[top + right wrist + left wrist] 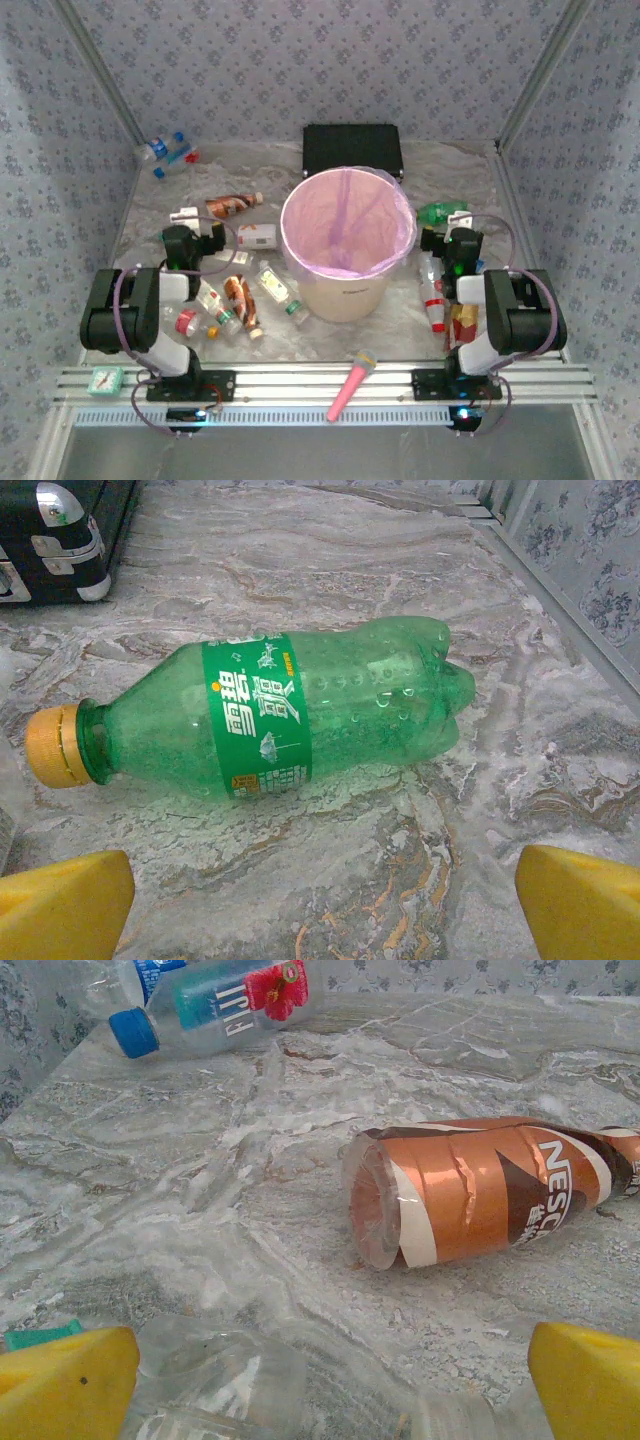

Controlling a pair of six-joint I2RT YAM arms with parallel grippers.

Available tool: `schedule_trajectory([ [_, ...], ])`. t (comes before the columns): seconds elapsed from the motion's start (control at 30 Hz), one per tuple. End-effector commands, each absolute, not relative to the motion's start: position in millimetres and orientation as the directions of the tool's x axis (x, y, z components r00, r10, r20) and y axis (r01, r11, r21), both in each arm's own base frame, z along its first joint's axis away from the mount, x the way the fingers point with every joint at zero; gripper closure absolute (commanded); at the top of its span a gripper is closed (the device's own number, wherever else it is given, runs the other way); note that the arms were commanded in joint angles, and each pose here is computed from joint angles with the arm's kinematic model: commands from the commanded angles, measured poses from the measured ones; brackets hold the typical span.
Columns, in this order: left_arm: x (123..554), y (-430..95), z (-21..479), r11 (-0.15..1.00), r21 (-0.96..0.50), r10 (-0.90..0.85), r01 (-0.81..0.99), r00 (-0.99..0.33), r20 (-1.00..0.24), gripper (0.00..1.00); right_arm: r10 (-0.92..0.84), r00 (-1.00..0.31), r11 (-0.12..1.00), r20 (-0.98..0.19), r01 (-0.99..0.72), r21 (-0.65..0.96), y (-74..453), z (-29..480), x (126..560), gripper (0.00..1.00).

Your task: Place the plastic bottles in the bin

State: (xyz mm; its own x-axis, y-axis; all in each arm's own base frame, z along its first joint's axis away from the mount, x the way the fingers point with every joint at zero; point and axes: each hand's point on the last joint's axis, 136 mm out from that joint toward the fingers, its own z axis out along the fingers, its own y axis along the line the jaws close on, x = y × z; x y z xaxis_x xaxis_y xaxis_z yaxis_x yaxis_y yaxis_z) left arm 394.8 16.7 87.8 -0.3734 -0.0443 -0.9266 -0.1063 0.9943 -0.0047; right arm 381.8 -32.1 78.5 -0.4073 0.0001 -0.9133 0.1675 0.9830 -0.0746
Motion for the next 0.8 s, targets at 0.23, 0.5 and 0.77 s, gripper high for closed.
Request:
schedule_trajectory([
  [0.23, 397.7, 16.1, 89.2, 0.996, 0.006, -0.029, -0.090, -0.380, -0.924, 0.00, 0.002, -0.389, 0.983, -0.921, 0.168, -0.069, -33.2, 85.6, 387.4, 0.00],
  [0.5, 397.8, 16.4, 89.3, 0.996, 0.005, -0.030, -0.090, -0.380, -0.925, 0.00, 0.003, -0.389, 0.984, -0.921, 0.168, -0.067, -33.4, 85.8, 387.7, 0.00],
  [0.77, 398.5, 16.7, 89.4, 0.996, -0.005, -0.038, -0.086, -0.381, -0.924, 0.00, 0.005, -0.390, 0.984, -0.921, 0.168, -0.065, -34.1, 85.6, 387.7, 0.00],
])
